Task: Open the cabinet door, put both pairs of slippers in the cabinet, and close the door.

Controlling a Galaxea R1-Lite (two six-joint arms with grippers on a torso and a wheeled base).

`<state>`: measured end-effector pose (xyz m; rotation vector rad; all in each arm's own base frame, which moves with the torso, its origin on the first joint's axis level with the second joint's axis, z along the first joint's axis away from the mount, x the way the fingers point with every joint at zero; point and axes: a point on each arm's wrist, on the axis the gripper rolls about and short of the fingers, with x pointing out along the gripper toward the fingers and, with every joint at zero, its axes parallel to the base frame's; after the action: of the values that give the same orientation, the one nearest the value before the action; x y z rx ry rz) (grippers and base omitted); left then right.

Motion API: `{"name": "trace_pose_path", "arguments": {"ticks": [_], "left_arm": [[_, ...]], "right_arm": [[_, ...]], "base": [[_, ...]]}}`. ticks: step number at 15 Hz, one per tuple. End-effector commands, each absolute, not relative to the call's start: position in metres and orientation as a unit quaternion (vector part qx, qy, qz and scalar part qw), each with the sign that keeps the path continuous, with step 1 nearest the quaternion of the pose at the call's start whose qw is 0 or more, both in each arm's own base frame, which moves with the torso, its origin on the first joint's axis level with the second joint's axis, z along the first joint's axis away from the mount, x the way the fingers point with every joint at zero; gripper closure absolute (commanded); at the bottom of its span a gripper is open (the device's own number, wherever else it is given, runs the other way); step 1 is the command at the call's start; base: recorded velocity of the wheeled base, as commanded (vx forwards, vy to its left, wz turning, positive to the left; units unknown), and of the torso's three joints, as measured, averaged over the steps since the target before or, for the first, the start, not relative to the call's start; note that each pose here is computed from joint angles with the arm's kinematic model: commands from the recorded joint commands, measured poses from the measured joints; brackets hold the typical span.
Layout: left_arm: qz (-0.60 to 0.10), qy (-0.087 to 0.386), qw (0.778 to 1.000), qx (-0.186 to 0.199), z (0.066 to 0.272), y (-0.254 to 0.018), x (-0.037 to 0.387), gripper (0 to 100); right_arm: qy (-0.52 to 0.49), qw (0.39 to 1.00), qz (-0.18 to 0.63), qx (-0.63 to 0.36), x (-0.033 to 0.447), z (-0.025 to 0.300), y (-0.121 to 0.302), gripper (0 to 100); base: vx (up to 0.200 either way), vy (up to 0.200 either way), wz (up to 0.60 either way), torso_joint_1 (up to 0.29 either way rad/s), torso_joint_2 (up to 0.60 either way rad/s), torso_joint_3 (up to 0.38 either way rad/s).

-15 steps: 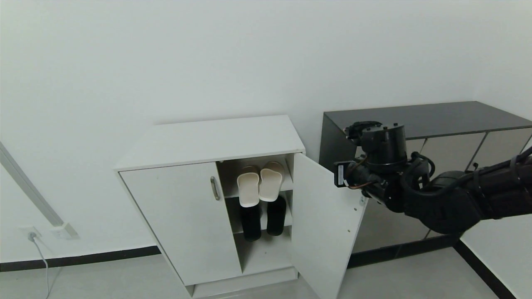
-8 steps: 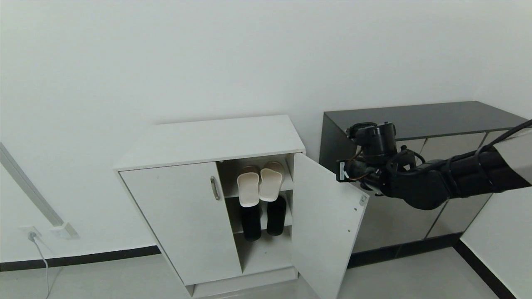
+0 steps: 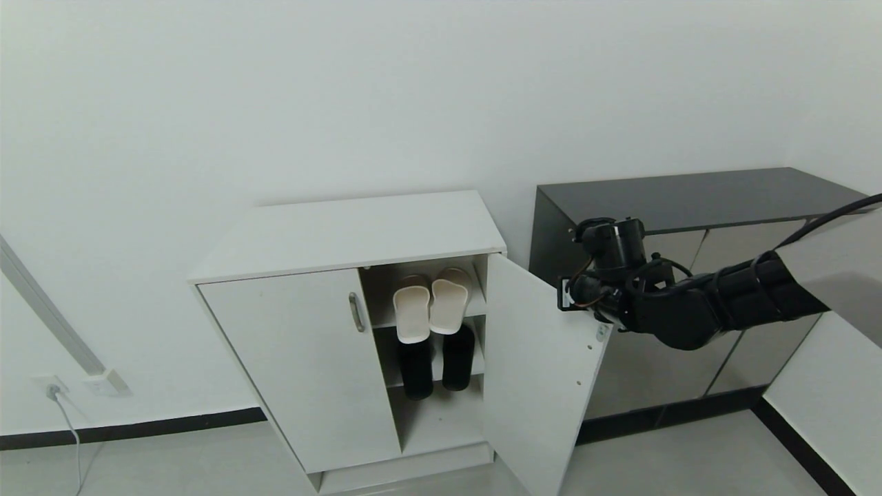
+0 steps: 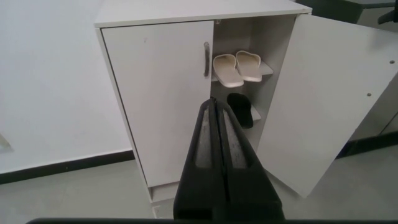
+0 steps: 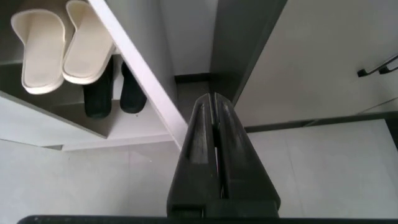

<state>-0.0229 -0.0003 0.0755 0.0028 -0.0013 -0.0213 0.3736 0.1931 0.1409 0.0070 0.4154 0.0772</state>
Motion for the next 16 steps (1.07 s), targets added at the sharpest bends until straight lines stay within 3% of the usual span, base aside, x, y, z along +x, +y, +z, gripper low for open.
{"name": "trace_pose_path", "arguments": {"ticks": [1, 10, 16], "left_arm": [[-0.011, 0.000, 1.000, 0.001, 0.075, 0.000, -0.023, 100], [-0.011, 0.000, 1.000, 0.002, 0.075, 0.000, -0.023, 100], [-0.011, 0.000, 1.000, 0.002, 0.075, 0.000, -0.023, 100]], "right_arm": [[0.211, 0.977, 0.035, 0.001, 0.375, 0.136, 0.193, 100], [0.222, 0.973, 0.063, -0.011, 0.351, 0.134, 0.210, 100], [0.210, 0.967, 0.143, -0.026, 0.289, 0.138, 0.251, 100]], "base": [[0.000, 0.000, 0.00, 0.000, 0.00, 0.000], [0.000, 0.000, 0.00, 0.000, 0.00, 0.000], [0.000, 0.000, 0.00, 0.000, 0.00, 0.000]]}}
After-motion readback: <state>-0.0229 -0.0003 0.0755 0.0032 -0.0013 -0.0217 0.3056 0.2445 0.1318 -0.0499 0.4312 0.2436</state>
